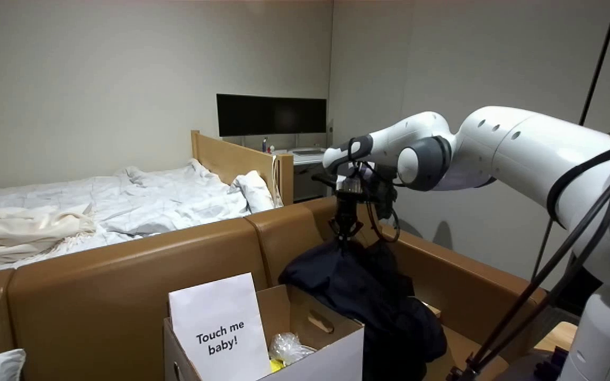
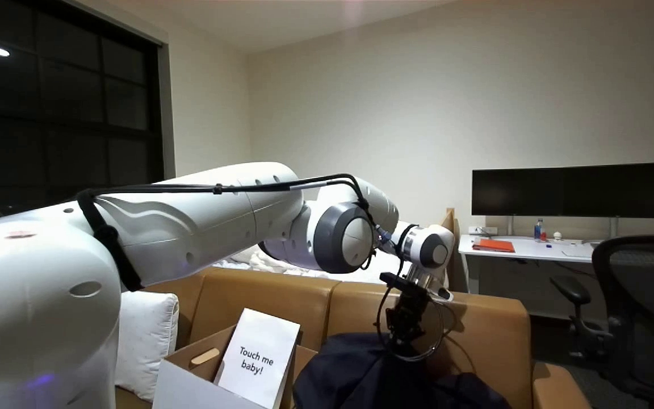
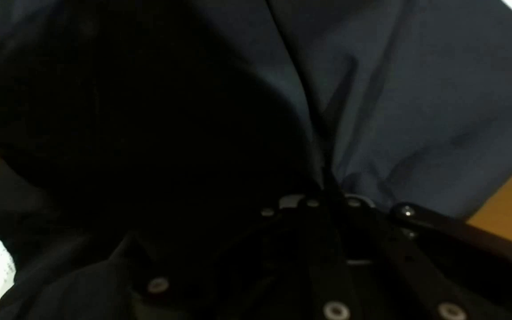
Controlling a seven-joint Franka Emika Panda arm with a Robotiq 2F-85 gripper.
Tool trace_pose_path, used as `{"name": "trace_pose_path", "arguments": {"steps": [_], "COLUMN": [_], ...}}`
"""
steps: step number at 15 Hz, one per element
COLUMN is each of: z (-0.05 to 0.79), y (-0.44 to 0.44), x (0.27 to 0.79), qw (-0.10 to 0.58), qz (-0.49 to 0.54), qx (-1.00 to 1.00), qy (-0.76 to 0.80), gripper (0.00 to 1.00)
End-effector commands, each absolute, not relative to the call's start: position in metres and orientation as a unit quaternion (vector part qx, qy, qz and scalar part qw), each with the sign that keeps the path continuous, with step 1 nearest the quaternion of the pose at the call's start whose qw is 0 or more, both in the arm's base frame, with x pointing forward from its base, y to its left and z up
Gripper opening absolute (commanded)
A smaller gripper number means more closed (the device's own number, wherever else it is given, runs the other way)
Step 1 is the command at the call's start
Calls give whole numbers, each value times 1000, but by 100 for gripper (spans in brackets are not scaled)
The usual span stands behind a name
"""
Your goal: Put the blue jacket in the box
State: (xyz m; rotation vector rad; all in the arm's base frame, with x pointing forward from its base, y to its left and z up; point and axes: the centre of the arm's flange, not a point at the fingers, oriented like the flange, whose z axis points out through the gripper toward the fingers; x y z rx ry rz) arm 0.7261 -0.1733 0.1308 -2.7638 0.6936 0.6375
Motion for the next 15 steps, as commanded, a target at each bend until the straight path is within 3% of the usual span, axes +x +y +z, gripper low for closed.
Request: {"name": "trace_pose_path", "arguments": {"steps": [1,8,14,15], "z": [202,317,417,393], "y": [-163,-147,-133,-144], "x": [678,674,651,706], "qw": [106,10,-21,-4], "qz": [210,210,165,168], "qx": [-953,-962,-969,-970], "qy": [193,172,180,177], "gripper": [1,1,1,1]}}
